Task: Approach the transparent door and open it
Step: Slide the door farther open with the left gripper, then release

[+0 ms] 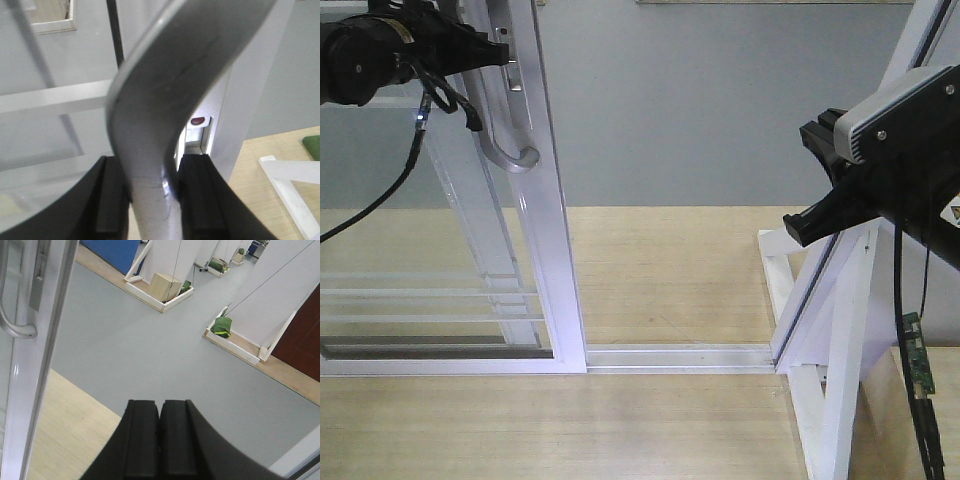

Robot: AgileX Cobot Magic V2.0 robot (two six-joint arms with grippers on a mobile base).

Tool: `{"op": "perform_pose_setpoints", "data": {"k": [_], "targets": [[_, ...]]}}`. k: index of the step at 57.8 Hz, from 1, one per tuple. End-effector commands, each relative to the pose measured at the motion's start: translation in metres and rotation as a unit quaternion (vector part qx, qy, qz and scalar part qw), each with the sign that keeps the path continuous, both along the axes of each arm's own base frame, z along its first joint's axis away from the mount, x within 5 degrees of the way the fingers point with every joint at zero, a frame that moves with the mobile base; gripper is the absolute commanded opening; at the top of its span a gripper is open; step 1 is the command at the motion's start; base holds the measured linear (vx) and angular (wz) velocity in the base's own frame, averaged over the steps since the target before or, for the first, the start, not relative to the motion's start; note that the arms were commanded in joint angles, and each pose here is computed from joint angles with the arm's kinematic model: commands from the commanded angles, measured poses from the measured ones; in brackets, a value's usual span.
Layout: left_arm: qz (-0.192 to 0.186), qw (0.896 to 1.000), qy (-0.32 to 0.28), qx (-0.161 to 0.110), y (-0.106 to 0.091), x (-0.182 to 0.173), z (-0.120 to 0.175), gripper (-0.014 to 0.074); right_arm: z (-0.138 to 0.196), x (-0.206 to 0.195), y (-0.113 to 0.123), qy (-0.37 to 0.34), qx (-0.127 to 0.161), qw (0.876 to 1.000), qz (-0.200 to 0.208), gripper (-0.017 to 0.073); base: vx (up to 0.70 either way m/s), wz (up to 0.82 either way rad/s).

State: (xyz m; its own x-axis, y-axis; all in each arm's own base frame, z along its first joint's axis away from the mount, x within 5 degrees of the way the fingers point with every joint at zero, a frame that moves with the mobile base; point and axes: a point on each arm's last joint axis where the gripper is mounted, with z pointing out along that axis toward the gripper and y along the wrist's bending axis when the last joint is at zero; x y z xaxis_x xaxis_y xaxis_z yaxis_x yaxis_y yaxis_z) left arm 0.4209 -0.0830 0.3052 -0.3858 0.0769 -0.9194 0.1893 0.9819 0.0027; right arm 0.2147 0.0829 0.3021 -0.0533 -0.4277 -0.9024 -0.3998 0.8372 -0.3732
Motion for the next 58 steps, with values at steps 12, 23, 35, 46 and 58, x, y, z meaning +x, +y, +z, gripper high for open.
{"op": "perform_pose_setpoints", "data": {"k": [12, 23, 35, 46, 58], "targets": [[0.003, 0.996, -0.091, 0.024, 0.016, -0.018, 0.06, 0.0, 0.022, 0.0, -0.002, -0.063, 0.021, 0.998, -0.007, -0.0004, 0.0, 0.0], [0.0, 0.995, -0.081, 0.059, 0.023, -0.036, 0.052, 0.0, 0.021, 0.0, -0.002, -0.062, 0.021, 0.998, -0.007, -0.0004, 0.0, 0.0], [-0.007, 0.995, -0.074, 0.061, 0.029, -0.074, 0.037, 0.0, 0.021, 0.0, -0.002, -0.055, 0.032, 0.998, -0.009, -0.0004, 0.0, 0.0], [-0.011, 0.996, -0.064, 0.062, 0.035, -0.121, 0.024, 0.0, 0.019, -0.001, -0.002, -0.033, 0.058, 0.998, -0.015, -0.0004, 0.0, 0.0], [-0.015, 0.996, -0.06, 0.071, 0.044, -0.179, 0.008, 0.0, 0.029, -0.018, -0.008, -0.017, 0.078, 0.997, -0.012, -0.0004, 0.0, 0.0]]}}
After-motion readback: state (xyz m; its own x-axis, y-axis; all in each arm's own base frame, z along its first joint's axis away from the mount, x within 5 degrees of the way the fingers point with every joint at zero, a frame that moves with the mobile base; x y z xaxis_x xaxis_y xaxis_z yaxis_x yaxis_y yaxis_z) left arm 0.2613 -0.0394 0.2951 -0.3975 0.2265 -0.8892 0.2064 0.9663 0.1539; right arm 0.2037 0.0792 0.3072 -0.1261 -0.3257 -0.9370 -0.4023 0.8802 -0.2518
